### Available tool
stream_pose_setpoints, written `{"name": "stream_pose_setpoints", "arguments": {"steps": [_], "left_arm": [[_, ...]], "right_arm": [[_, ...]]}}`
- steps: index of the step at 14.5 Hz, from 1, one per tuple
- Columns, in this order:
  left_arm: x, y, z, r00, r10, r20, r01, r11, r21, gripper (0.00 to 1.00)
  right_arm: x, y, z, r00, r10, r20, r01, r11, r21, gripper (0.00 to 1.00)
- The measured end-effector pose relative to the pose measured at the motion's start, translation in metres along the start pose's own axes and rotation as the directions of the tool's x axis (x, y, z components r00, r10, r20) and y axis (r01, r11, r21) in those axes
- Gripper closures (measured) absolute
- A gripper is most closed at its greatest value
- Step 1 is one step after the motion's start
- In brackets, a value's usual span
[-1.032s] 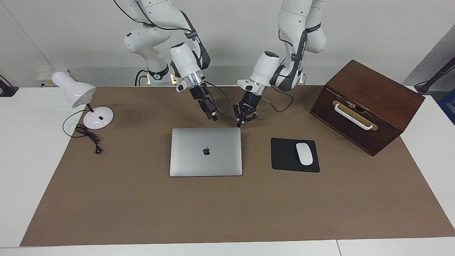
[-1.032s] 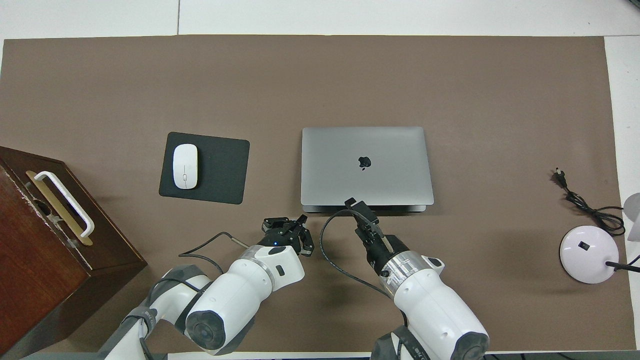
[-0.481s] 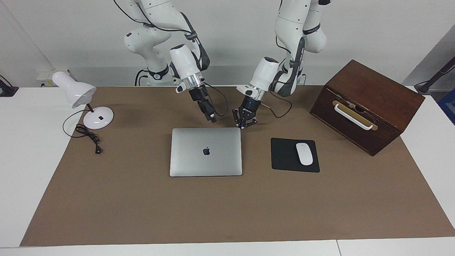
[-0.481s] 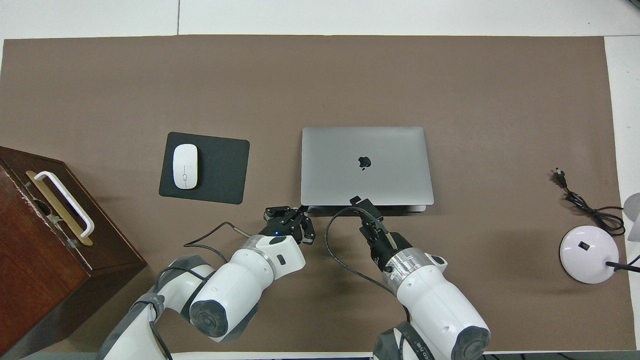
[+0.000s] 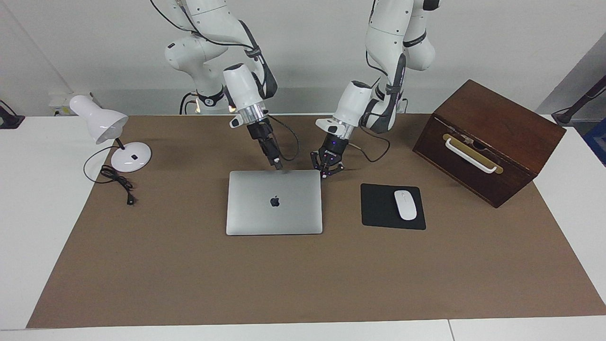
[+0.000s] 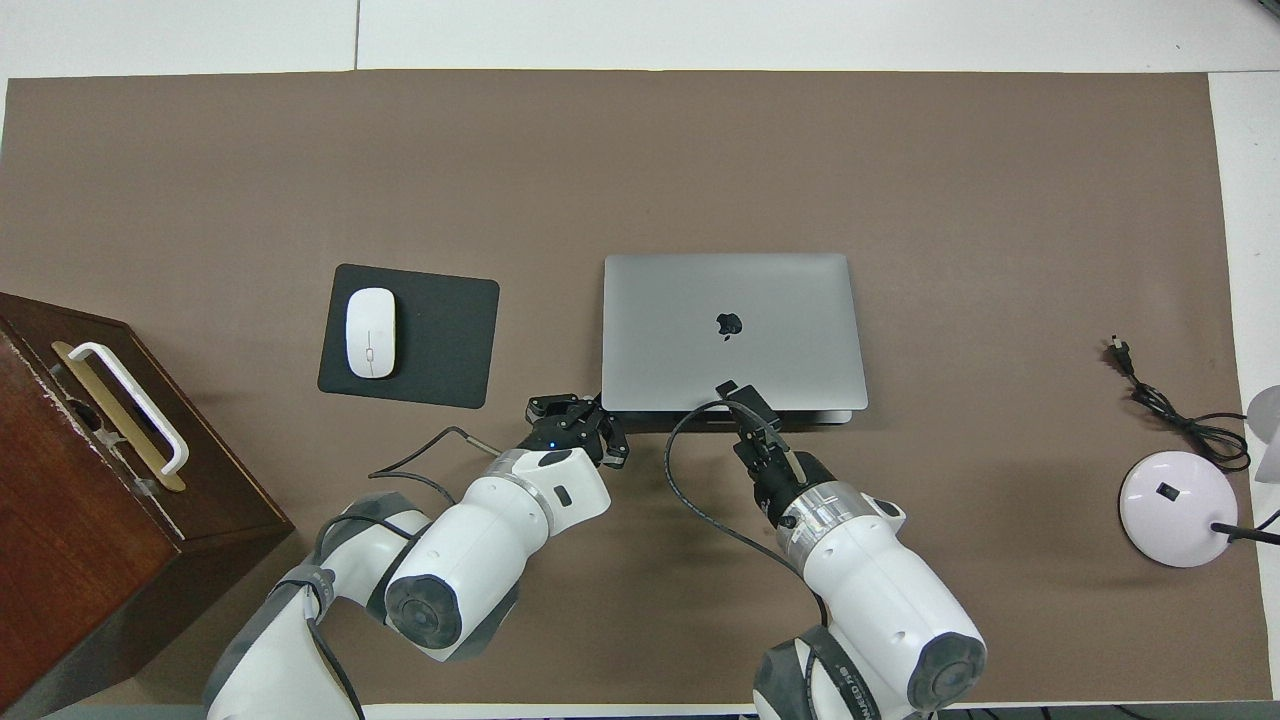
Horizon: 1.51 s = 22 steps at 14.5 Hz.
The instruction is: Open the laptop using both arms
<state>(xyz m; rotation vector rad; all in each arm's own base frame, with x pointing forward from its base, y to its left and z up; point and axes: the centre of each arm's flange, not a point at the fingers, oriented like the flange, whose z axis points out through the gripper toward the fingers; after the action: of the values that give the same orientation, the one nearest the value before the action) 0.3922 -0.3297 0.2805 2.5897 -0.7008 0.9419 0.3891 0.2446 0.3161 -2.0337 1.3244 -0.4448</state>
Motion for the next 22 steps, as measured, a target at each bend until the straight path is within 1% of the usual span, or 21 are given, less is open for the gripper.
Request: {"name": "stream_pose_setpoints", "arguments": {"steps": [5,15,22], "left_arm": [[-0.002,-0.005,0.016,1.000,-0.002,0.012,0.002,1.000,0.011,0.99],[0.000,-0.004,0.017,1.000,0.004,0.010,-0.005,1.000,0.010,0.99],[-0.001,-0.004,0.017,1.000,0.009,0.010,-0.009,1.000,0.009,0.99]], "right_arm": [[-0.001,0.000,0.004,1.000,-0.002,-0.001,0.002,1.000,-0.004,0.00],[-0.001,0.000,0.004,1.000,-0.002,0.000,0.002,1.000,-0.003,0.00],[0.002,-0.009,0.006,1.000,0.005,-0.004,-0.004,1.000,0.011,0.00]]}}
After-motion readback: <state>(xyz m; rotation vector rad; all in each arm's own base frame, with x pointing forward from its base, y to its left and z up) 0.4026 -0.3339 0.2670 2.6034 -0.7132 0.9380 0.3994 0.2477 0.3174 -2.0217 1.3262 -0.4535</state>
